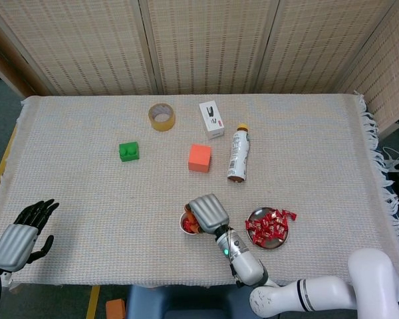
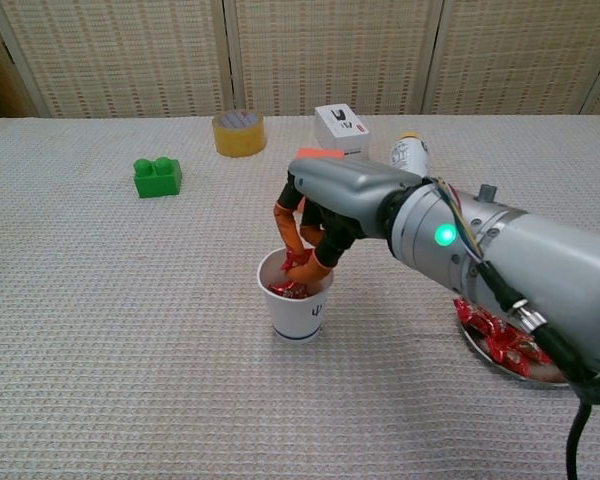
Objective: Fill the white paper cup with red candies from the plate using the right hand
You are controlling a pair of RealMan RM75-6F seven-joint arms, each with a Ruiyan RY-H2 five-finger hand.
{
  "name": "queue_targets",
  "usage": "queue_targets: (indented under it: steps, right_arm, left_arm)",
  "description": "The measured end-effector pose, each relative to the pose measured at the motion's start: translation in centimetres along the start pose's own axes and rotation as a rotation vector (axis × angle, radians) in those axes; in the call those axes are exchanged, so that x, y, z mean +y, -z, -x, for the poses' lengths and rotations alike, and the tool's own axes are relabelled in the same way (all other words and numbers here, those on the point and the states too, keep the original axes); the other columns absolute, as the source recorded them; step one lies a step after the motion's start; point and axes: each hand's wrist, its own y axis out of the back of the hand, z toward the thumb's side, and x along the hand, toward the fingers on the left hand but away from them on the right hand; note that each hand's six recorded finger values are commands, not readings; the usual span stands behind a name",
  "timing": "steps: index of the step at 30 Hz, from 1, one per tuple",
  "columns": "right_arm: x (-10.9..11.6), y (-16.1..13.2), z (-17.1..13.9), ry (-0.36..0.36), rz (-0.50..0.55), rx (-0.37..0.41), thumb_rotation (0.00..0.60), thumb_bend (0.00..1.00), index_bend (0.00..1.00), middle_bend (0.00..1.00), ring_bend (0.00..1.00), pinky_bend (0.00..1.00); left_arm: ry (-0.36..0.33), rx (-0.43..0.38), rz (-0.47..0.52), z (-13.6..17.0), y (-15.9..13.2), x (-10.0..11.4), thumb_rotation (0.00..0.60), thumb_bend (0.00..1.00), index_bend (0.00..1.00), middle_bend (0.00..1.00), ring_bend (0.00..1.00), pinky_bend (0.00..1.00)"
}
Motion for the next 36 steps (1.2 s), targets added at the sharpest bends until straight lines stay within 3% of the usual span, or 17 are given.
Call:
queue_targets:
  steps: [7, 27, 36]
  right_arm:
    - [0.02, 0.26, -0.08, -0.011, -0.006, -0.001, 0.600, 0.21, 0.24, 0.92, 0.86, 1.00]
    - [0.07, 0.01, -0.10, -0.041, -0.025, 0.020, 0.600, 0.21, 0.07, 0.92, 0.86, 1.00]
    - [0.39, -0.19, -0.14, -0.045, -0.042, 0.025, 0.600, 0.12, 0.00, 0.92, 0.86, 1.00]
  left_arm:
    - [0.000, 0.000, -0.002, -0.01, -0.08, -0.08, 0.600, 0.50, 0.00, 0.01, 0.04, 0.11]
    - [-0.007, -0.004, 0.006, -0.01, 0.00, 0.10, 0.600, 0.50, 0.00, 0.00, 0.04, 0.12]
    - [-0.012, -0.011, 0.016, 0.00, -0.01, 0.21, 0.600, 0.50, 0.00, 0.00, 0.04, 0.12]
